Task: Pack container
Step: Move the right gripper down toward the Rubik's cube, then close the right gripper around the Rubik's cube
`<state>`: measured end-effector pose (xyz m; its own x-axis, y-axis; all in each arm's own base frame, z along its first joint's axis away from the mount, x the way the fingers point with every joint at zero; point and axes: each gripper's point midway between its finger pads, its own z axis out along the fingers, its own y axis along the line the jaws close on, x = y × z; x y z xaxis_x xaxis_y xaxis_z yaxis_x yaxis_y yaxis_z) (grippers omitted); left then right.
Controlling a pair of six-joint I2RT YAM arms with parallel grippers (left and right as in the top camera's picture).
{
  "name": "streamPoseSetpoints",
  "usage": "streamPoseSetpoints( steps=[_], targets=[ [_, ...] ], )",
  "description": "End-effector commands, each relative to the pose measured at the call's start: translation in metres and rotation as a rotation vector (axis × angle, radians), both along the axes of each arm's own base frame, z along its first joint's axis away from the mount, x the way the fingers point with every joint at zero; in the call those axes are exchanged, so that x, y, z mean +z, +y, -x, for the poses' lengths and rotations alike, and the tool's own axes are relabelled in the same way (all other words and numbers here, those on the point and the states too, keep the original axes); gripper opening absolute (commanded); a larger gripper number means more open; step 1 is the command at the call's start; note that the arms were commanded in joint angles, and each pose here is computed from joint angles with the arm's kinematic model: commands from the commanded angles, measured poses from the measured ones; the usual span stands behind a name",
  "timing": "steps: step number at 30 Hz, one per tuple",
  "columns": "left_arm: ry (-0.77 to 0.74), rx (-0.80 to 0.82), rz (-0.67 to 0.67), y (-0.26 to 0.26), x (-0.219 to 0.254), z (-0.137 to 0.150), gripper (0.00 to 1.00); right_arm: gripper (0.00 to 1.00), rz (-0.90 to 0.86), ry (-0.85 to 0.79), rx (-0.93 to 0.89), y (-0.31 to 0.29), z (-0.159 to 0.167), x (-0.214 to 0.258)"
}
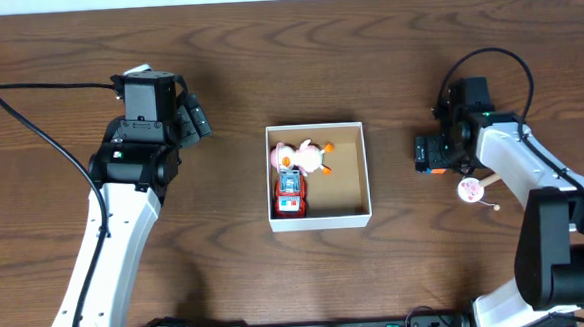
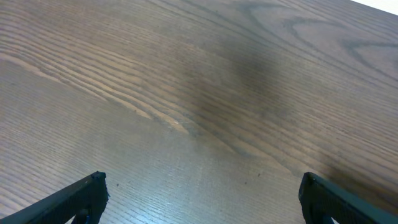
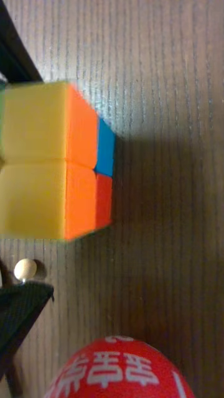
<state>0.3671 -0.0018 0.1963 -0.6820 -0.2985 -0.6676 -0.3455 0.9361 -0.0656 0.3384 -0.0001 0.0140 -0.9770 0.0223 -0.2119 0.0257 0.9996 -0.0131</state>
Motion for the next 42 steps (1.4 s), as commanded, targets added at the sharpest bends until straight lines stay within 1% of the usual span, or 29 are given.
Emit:
streamPoseSetpoints(
  steps=[1, 4, 5, 10, 15, 17, 21, 22, 24, 26, 28, 31, 33, 34, 36, 37, 42],
  targets=[
    [-0.043, 0.021, 0.004, 0.003, 0.016, -0.003, 0.98, 0.77, 0.006, -0.01, 0.013, 0.003, -0.005, 0.002],
    [-0.043, 0.021, 0.004, 0.003, 0.016, -0.003, 0.98, 0.67, 0.006, -0.022, 0.013, 0.003, -0.006, 0.006],
    [-0.043, 0.021, 0.004, 0.003, 0.016, -0.003, 0.98, 0.66, 0.006, -0.029, 0.013, 0.003, -0.006, 0.009],
    [-0.043, 0.021, 0.004, 0.003, 0.016, -0.003, 0.98, 0.66, 0.004, -0.084, 0.034, 0.01, -0.011, 0.027],
    [-0.043, 0.021, 0.004, 0.003, 0.016, -0.003, 0.98, 0.63, 0.003, -0.144, 0.085, 0.028, -0.009, 0.053],
    [-0.043, 0.021, 0.004, 0.003, 0.016, -0.003, 0.98, 0.6, -0.002, -0.172, 0.118, 0.039, -0.006, 0.065],
    [-0.043, 0.021, 0.004, 0.003, 0.016, -0.003, 0.98, 0.59, -0.008, -0.222, 0.194, 0.064, 0.003, 0.089],
    [-0.043, 0.021, 0.004, 0.003, 0.016, -0.003, 0.98, 0.56, -0.005, -0.236, 0.213, 0.07, 0.006, 0.095],
    [-0.043, 0.021, 0.004, 0.003, 0.016, -0.003, 0.98, 0.55, -0.004, -0.261, 0.242, 0.079, 0.011, 0.106],
    [-0.043, 0.021, 0.004, 0.003, 0.016, -0.003, 0.98, 0.56, 0.008, -0.293, 0.253, 0.081, 0.015, 0.117],
    [-0.043, 0.021, 0.004, 0.003, 0.016, -0.003, 0.98, 0.59, 0.049, -0.322, 0.22, 0.073, 0.015, 0.126],
    [-0.043, 0.021, 0.004, 0.003, 0.016, -0.003, 0.98, 0.77, 0.111, -0.339, 0.184, 0.058, 0.016, 0.133],
    [-0.043, 0.021, 0.004, 0.003, 0.016, -0.003, 0.98, 0.86, 0.124, -0.328, 0.171, 0.052, 0.017, 0.131],
    [-0.043, 0.021, 0.004, 0.003, 0.016, -0.003, 0.98, 0.86, 0.136, -0.318, 0.161, 0.048, 0.017, 0.128],
    [-0.043, 0.021, 0.004, 0.003, 0.016, -0.003, 0.98, 0.91, 0.147, -0.303, 0.148, 0.042, 0.015, 0.121],
    [-0.043, 0.021, 0.004, 0.003, 0.016, -0.003, 0.98, 0.91, 0.151, -0.293, 0.142, 0.038, 0.014, 0.115],
    [-0.043, 0.021, 0.004, 0.003, 0.016, -0.003, 0.98, 0.91, 0.175, -0.213, 0.138, 0.027, 0.01, 0.079]
  ],
)
